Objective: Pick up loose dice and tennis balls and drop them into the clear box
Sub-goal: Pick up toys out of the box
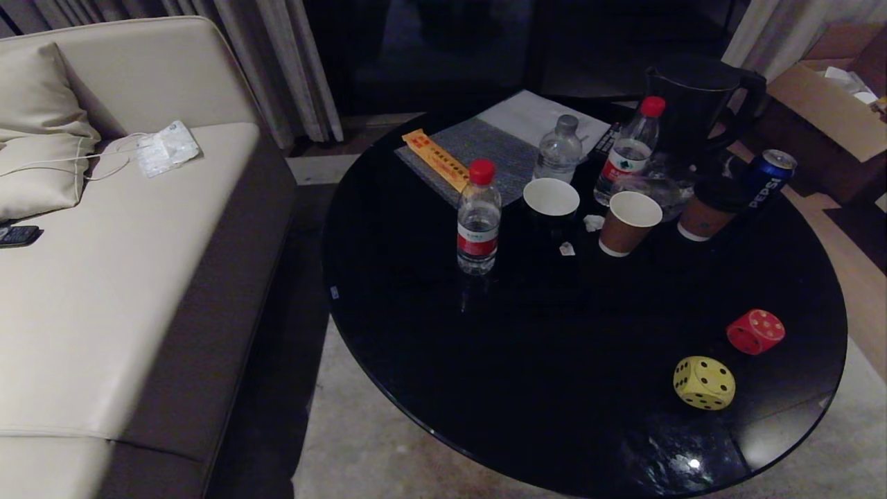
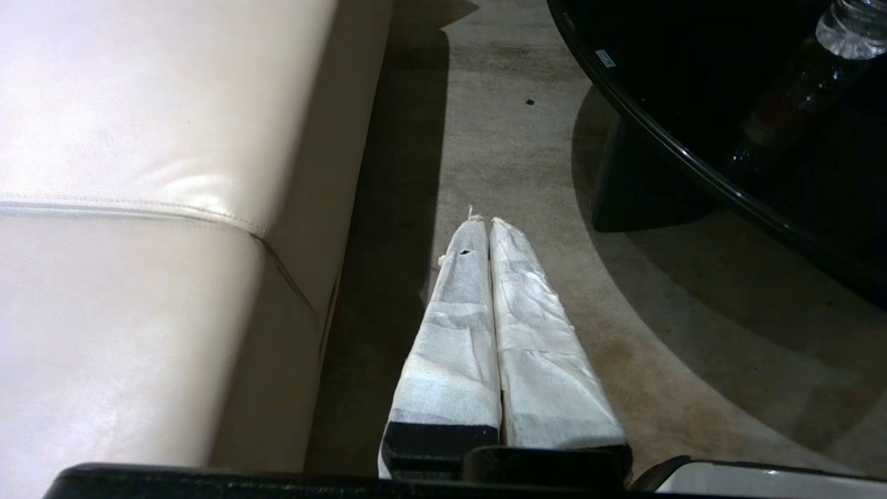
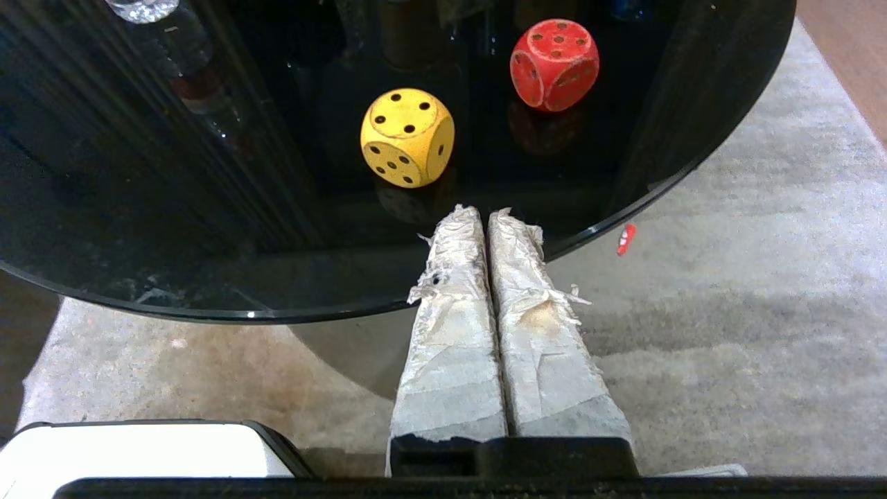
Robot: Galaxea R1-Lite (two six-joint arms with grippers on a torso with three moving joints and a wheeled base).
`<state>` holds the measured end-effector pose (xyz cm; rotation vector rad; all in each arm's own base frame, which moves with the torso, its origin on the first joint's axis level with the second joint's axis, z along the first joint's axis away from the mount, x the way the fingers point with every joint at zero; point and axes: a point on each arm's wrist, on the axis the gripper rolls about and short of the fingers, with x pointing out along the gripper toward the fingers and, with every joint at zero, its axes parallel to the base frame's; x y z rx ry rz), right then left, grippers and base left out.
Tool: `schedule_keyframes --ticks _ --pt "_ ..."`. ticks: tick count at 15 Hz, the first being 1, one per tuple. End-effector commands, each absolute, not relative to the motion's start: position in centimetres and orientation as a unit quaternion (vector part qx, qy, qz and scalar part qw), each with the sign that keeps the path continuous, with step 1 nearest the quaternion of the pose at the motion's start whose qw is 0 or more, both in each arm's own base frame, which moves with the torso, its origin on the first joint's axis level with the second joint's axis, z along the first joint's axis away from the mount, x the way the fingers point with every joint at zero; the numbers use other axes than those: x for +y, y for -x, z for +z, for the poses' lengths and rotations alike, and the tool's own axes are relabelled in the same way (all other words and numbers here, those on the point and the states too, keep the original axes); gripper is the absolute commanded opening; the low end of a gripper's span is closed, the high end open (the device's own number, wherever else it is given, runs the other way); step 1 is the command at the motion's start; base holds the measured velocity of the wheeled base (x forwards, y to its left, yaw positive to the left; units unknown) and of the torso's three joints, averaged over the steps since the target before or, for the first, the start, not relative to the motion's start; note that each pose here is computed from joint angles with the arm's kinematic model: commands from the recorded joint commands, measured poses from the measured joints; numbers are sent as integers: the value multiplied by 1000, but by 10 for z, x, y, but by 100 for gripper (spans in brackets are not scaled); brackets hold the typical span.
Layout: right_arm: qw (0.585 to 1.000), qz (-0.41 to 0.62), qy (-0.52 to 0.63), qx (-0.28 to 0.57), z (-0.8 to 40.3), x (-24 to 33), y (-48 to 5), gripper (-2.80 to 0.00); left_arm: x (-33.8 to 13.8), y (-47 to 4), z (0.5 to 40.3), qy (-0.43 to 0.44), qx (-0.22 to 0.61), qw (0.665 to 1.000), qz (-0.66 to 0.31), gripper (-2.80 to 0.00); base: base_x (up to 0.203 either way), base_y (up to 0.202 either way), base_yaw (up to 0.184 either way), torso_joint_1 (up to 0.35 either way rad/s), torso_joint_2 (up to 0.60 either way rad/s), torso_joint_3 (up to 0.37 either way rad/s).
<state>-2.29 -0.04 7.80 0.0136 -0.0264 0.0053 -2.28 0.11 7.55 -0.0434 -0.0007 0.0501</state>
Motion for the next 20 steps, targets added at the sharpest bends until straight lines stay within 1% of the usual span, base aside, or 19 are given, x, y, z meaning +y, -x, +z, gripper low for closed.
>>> schedule_keyframes --ticks 1,2,4,5,6,9,13,16,18,19,20 --pt "1000 -3 -7 -7 77 0 23 -280 1 23 75 24 1 999 26 -280 0 0 0 -2 2 -32" --pt "1000 -4 -7 -8 81 0 25 -280 1 23 75 24 1 999 26 -280 0 0 0 0 0 0" --pt "1000 -3 -6 4 111 0 33 -280 1 23 75 24 1 999 26 -280 0 0 0 0 0 0" --pt "999 -2 -6 32 128 0 35 -280 1 23 75 24 1 999 26 -280 0 0 0 0 0 0" --pt "997 0 -6 79 142 0 28 -280 1 23 75 24 1 999 26 -280 0 0 0 0 0 0" --pt "982 0 -9 186 173 0 -7 -280 1 23 75 24 1 999 26 -280 0 0 0 0 0 0" --pt "941 3 -41 337 175 3 -68 -280 1 23 75 25 1 999 26 -280 0 0 0 0 0 0" --pt "914 13 -56 402 166 10 -108 -280 1 23 75 25 1 999 26 -280 0 0 0 0 0 0" --pt "907 27 -67 415 164 15 -131 -280 1 23 75 25 1 999 26 -280 0 0 0 0 0 0" --pt "910 45 -85 402 170 18 -145 0 1 23 75 25 1 999 26 -280 0 0 0 0 0 0" --pt "912 54 -103 392 176 20 -154 0 1 23 75 25 1 999 26 -280 0 0 0 0 0 0"
